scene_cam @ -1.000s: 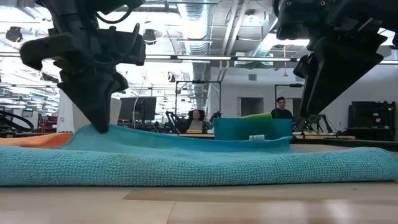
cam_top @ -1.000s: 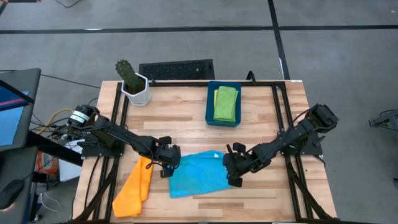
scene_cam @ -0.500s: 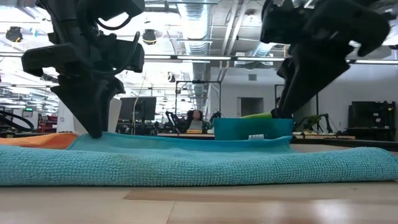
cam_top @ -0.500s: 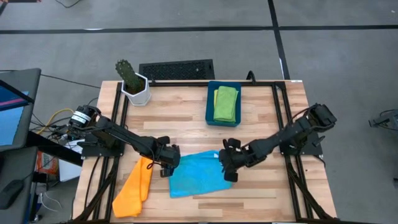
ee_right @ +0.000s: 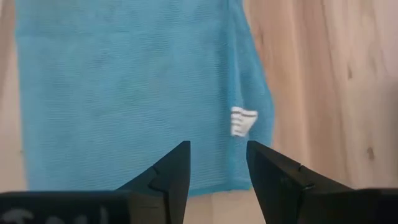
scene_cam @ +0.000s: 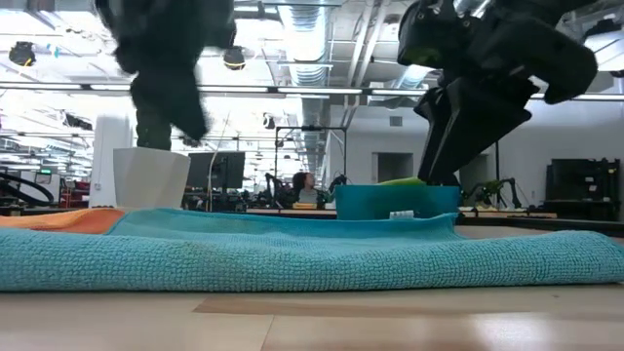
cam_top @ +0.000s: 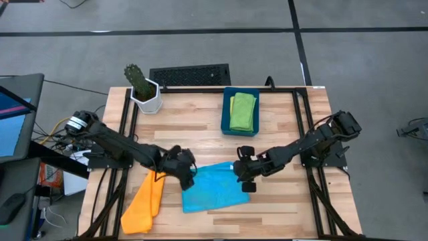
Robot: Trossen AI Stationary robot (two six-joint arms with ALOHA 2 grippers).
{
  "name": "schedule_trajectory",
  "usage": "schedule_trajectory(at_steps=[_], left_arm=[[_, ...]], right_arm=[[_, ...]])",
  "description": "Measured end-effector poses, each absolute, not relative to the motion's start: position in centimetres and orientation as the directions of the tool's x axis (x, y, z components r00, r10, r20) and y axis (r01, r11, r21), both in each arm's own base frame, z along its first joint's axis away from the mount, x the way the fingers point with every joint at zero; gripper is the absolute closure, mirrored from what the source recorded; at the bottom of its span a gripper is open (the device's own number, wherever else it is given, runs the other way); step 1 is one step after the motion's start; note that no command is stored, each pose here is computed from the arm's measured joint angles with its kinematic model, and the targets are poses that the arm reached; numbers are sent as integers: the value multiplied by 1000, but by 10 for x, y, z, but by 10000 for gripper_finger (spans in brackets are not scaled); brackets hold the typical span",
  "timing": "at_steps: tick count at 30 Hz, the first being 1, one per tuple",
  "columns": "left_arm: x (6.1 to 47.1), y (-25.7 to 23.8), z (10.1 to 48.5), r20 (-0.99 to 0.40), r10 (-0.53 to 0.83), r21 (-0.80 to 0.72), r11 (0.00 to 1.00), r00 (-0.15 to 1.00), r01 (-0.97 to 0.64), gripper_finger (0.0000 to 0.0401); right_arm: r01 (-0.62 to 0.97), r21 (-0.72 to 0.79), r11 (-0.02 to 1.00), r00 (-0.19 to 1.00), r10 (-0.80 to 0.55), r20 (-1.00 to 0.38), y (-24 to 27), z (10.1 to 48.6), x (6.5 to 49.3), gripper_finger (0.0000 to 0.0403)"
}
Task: Fold microfiber towels
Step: Fold the blue towel
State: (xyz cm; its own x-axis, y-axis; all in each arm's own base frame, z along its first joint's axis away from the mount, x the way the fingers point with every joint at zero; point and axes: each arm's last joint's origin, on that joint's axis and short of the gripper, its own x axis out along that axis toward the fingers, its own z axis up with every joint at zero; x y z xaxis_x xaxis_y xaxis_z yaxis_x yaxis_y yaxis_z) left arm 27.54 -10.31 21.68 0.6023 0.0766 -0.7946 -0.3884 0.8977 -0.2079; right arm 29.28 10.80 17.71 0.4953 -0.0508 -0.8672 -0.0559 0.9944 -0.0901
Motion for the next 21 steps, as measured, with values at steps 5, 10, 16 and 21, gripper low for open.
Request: schedule_trajectory(at_steps=[5,10,16,21], left_arm=[[290,-138,198,-716,43,-213,937,697,-277,272],[306,-160,161,-757,1,-197,953,654,-230,354],[310,-169,133,-807,6,-212,930,591,-300,391],[307,-174,129,-821,-21,-228,929,571,-293,392]], right_arm=[[-135,-123,983,496,-40,-867,110,177,293,228],[-214,-113,970,498,9,-867,117,178,291,258],[-209,-78,975,450,25,-893,117,166,294,374],[-220,-51,974,375,36,-926,118,137,301,378]])
